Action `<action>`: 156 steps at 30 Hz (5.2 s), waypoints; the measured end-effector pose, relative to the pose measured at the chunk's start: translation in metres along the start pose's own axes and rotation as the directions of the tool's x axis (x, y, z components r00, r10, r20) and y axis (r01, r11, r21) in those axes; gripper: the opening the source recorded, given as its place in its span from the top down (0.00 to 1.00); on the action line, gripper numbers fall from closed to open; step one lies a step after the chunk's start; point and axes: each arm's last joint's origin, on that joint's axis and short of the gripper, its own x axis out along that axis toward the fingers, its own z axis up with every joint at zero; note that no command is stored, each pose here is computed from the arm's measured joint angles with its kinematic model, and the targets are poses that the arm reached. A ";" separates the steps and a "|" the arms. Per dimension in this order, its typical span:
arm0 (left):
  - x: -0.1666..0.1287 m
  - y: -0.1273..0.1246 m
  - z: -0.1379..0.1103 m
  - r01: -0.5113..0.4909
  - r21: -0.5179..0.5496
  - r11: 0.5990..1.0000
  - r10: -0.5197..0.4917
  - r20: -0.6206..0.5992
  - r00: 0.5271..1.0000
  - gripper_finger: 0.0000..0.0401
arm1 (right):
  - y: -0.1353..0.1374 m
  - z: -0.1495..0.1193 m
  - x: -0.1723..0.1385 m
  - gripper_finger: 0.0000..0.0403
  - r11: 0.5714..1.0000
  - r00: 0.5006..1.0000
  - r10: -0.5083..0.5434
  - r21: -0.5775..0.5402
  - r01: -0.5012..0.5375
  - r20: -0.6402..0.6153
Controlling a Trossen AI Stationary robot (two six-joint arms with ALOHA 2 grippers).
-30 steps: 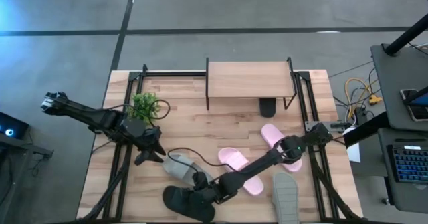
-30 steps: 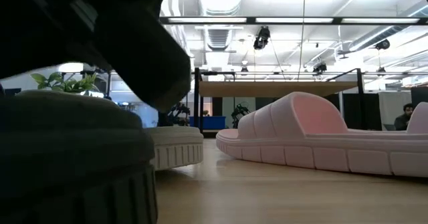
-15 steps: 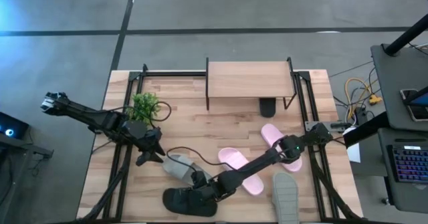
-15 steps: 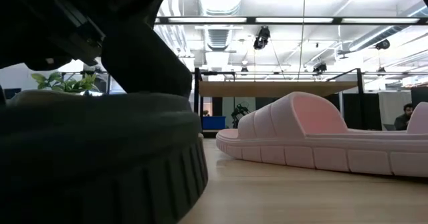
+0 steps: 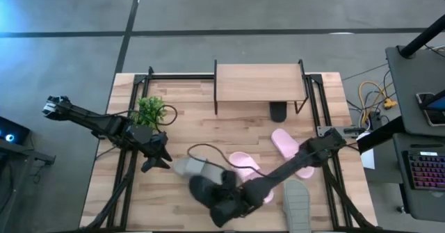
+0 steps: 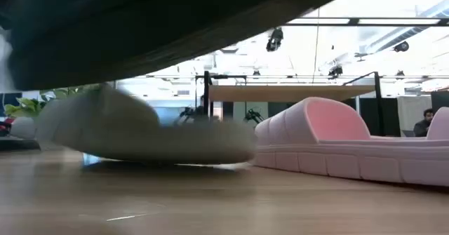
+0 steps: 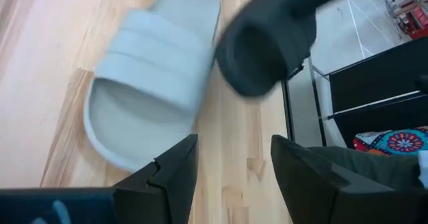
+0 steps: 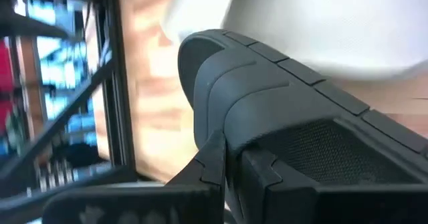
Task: Pick and place slides into the shelf
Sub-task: Move the black slipper under the shelf
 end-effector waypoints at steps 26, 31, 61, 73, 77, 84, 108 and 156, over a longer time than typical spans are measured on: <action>-0.003 -0.002 0.001 0.015 -0.048 0.999 -0.014 0.018 1.000 0.57 | -0.002 0.121 0.006 0.97 0.901 0.794 -0.345 -0.061 0.430 0.500; -0.001 -0.001 0.001 0.010 -0.050 0.999 -0.009 0.012 1.000 0.57 | -0.010 0.142 0.026 0.97 0.869 0.741 -0.405 -0.026 0.494 0.536; 0.008 0.002 0.002 -0.045 -0.078 0.996 0.045 -0.011 0.999 0.57 | -0.108 0.208 0.022 0.96 0.965 0.851 -0.257 0.173 0.198 0.458; 0.010 0.003 0.002 -0.055 -0.086 0.995 0.053 -0.022 0.998 0.57 | -0.121 0.213 0.022 0.63 0.937 0.838 -0.350 0.151 0.316 0.419; 0.010 0.003 0.002 -0.053 -0.087 0.995 0.052 -0.020 0.998 0.57 | -0.111 0.212 0.014 0.54 0.925 0.842 -0.362 0.043 0.377 0.399; 0.010 0.003 0.002 -0.055 -0.087 0.995 0.053 -0.022 0.998 0.57 | -0.070 0.206 -0.001 0.52 0.832 0.902 -0.324 -0.367 0.416 0.285; 0.011 0.006 0.007 -0.179 -0.092 0.980 0.188 0.105 0.977 0.57 | -0.073 0.198 -0.018 0.67 -0.273 0.820 -0.528 -0.959 0.081 0.219; 0.059 0.026 0.016 -0.495 -0.196 0.846 0.528 0.184 0.829 0.57 | -0.113 0.232 0.038 0.76 -0.474 0.842 -0.363 -0.857 0.202 0.400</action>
